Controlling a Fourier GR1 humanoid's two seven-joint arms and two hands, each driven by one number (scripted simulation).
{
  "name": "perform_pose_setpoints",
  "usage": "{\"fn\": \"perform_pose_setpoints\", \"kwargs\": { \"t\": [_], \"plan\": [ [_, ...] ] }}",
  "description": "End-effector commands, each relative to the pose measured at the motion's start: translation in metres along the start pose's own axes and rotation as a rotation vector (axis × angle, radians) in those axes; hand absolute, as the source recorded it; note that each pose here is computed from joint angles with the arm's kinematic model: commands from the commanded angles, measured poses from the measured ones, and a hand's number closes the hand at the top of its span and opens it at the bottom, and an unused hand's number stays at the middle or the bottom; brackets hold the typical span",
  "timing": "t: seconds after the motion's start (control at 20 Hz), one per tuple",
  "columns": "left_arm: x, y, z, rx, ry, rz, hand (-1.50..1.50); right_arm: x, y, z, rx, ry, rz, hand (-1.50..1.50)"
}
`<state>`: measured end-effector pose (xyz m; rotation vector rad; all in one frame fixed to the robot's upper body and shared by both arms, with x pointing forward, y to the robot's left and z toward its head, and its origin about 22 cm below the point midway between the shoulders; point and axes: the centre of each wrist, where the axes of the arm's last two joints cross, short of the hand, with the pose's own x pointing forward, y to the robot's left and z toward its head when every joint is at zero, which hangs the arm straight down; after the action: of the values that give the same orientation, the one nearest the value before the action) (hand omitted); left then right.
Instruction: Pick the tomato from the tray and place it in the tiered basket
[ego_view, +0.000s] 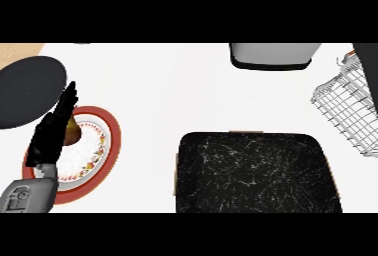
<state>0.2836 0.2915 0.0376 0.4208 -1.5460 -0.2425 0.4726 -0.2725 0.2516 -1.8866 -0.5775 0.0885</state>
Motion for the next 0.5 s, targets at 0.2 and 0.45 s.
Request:
{"fn": "perform_pose_setpoints", "kwargs": {
  "t": [0.2,0.45],
  "plan": [
    [-0.011,0.000,0.002,-0.004,0.016,-0.008,0.00,-0.036,0.020,-0.038,0.028,0.090,0.140,1.50],
    [-0.024,-0.003,0.002,0.017,0.020,0.007,0.00,-0.049,0.026,-0.039,0.109,0.026,0.091,1.50]
  ]
}}
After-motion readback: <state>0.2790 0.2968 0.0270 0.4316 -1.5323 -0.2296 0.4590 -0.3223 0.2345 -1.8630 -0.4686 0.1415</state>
